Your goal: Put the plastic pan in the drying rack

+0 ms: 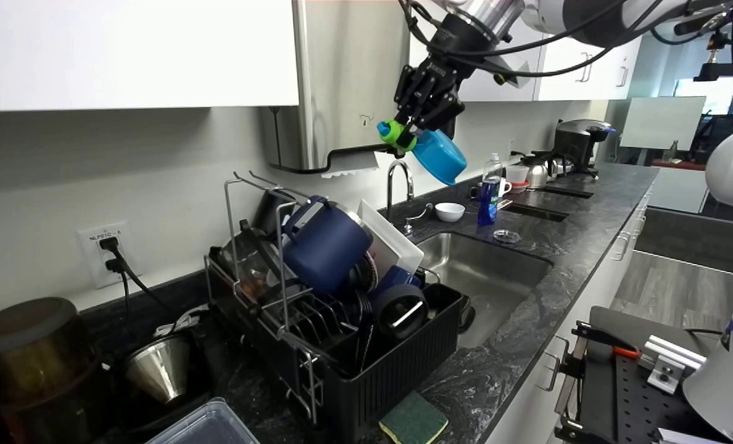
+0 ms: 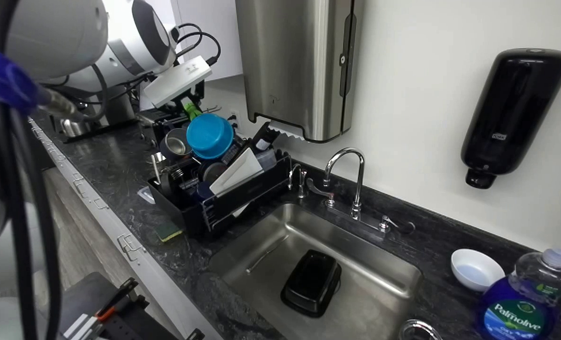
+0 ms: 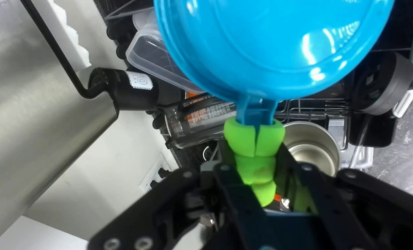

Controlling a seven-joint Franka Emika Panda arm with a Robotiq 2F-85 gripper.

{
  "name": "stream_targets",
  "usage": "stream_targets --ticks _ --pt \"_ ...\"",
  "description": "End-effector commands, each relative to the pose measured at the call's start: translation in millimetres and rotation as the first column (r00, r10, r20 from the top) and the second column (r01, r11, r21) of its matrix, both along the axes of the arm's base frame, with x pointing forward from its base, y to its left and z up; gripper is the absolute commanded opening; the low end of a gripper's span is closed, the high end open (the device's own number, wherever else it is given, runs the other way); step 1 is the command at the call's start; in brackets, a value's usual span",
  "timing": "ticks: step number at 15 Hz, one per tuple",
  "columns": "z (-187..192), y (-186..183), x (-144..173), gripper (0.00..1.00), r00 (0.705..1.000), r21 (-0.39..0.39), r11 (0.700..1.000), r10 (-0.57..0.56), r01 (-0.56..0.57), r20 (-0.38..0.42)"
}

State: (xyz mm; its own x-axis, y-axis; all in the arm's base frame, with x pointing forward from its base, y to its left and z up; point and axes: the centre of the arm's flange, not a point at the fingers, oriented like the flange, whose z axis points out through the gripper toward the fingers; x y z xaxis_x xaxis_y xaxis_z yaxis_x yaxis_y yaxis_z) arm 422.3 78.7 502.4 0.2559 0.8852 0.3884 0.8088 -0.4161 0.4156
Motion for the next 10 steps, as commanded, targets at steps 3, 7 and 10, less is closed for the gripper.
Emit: stream_targets --ticks 3,7,10 --pt "-8 12 24 0.08 1.0 -0.035 0.999 -0.013 0.012 -0.022" --pt "-13 17 34 0.08 0.999 -0.014 1.0 0.007 -0.008 -0.031" --pt "-16 21 40 0.08 0.999 0.018 0.999 0.027 -0.027 -0.036"
